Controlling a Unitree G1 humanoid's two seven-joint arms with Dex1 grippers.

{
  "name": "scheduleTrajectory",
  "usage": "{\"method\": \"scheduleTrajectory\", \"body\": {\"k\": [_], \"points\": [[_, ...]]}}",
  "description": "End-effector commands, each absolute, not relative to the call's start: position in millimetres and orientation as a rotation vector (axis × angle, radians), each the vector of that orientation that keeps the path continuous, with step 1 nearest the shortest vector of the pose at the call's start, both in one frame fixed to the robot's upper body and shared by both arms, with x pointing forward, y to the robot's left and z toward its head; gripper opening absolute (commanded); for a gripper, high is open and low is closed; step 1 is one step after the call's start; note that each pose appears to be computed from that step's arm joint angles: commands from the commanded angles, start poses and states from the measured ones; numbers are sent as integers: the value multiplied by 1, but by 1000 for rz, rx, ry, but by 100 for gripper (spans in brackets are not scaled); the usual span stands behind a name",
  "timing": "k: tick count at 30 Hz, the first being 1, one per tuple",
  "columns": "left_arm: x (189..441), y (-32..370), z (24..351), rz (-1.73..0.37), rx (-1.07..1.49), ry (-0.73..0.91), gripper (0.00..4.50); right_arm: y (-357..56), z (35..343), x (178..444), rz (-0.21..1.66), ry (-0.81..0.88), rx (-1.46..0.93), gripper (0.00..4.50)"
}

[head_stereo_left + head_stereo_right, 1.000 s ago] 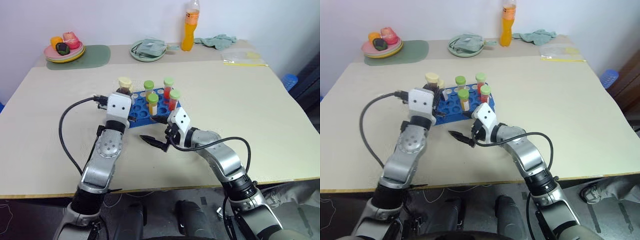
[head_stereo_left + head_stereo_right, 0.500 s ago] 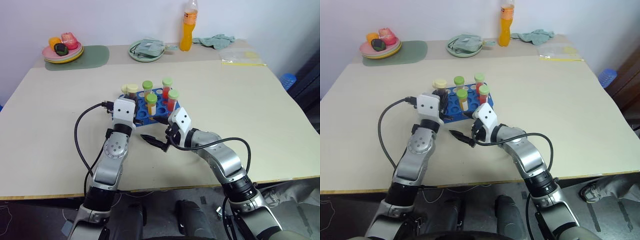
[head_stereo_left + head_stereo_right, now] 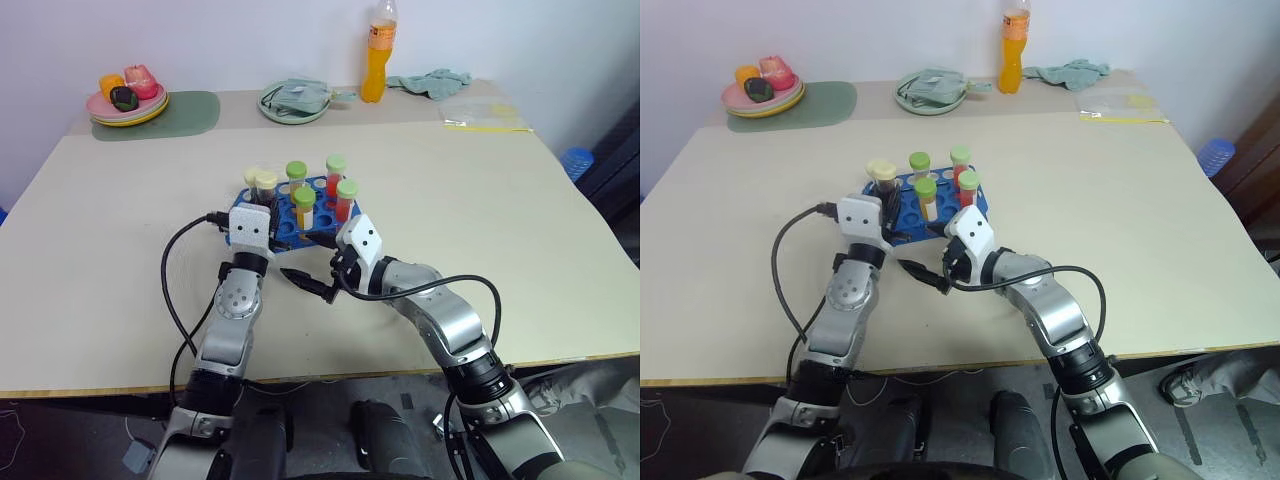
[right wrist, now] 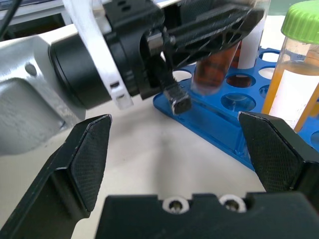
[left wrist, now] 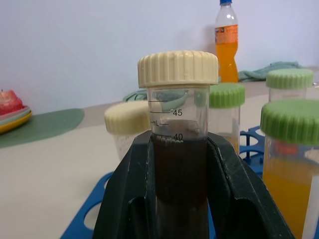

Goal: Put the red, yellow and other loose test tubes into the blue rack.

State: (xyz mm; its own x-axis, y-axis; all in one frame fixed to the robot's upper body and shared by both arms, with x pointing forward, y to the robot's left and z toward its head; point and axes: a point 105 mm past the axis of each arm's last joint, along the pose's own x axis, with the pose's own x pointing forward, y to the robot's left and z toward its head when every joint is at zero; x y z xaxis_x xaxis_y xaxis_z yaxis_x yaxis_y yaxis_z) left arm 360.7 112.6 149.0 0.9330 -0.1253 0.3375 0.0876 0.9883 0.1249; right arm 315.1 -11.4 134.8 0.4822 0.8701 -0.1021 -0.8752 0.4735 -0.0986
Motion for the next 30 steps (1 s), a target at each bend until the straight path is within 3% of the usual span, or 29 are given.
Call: {"method": "scheduleTrajectory", "body": {"k": [1,5,12,22,30], "points": [[355,109,152,-150,64,-385,182,-12,154,312,1068,-34,-132,450],[344,116,158,-153,5,-411,378,-23,162,313,1058,-51,-126,450],[305,162,176,-151,-28,-414,378,-89,158,303,1046,42,-235,450],[245,260,131,-188,212,17,378,-206,139,317,774,212,-349,450],[237,274,121,-146,207,79,378,-211,132,326,762,193,-332,450]]}}
